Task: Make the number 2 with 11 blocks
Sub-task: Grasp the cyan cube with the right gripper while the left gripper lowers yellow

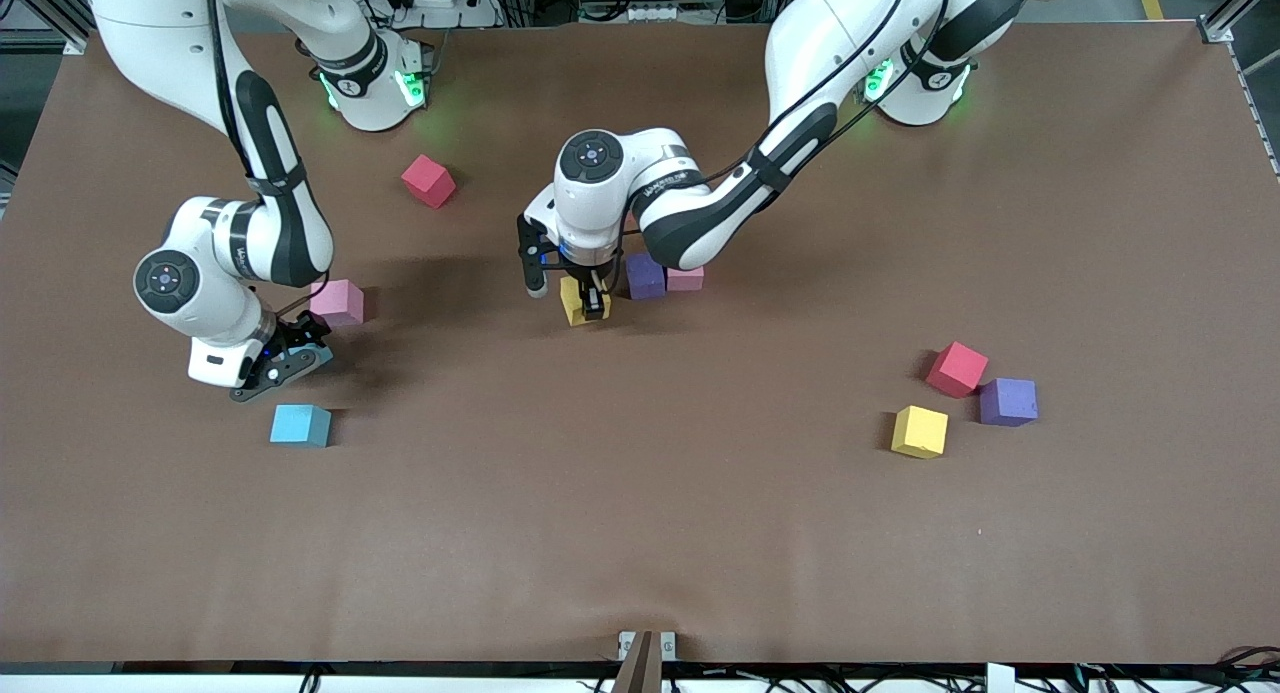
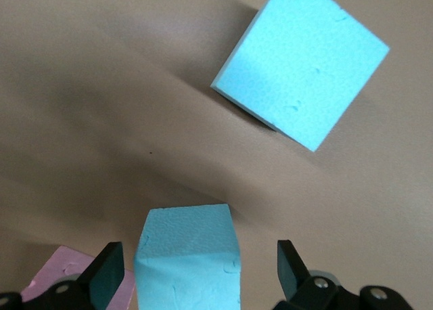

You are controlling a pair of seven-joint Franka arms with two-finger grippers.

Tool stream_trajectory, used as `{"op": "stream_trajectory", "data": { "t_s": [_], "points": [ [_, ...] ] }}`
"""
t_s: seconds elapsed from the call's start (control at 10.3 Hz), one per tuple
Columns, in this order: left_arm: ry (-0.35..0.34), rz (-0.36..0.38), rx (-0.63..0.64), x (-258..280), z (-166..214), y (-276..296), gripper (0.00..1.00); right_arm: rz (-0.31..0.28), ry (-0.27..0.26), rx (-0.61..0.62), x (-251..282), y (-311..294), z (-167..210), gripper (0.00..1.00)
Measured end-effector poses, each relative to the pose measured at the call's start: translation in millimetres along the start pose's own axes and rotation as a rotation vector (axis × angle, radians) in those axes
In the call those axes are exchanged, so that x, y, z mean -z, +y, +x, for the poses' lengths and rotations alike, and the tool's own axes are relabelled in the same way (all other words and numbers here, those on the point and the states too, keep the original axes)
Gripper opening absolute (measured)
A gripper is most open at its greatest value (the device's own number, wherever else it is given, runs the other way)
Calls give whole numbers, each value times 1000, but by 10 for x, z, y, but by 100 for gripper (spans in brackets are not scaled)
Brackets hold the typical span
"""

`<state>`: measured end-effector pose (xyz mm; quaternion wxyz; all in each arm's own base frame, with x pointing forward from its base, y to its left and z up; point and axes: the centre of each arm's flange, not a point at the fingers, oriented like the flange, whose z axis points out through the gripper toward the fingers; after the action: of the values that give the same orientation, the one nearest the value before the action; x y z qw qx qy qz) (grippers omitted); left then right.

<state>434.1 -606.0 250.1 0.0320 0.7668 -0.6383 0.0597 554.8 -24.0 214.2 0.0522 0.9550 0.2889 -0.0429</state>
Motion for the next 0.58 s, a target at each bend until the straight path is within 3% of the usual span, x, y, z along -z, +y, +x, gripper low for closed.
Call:
{"op": "stream_trajectory", "data": {
  "t_s": [0.39,0.58],
  "points": [
    [-18,-11,-57,-73,-5,56,57,5,-6,27,-35,18,-34,100],
    [-80,-34,-107,-115,-24,186,57,16,-11,39,-87,85,-106,100]
  ]
}}
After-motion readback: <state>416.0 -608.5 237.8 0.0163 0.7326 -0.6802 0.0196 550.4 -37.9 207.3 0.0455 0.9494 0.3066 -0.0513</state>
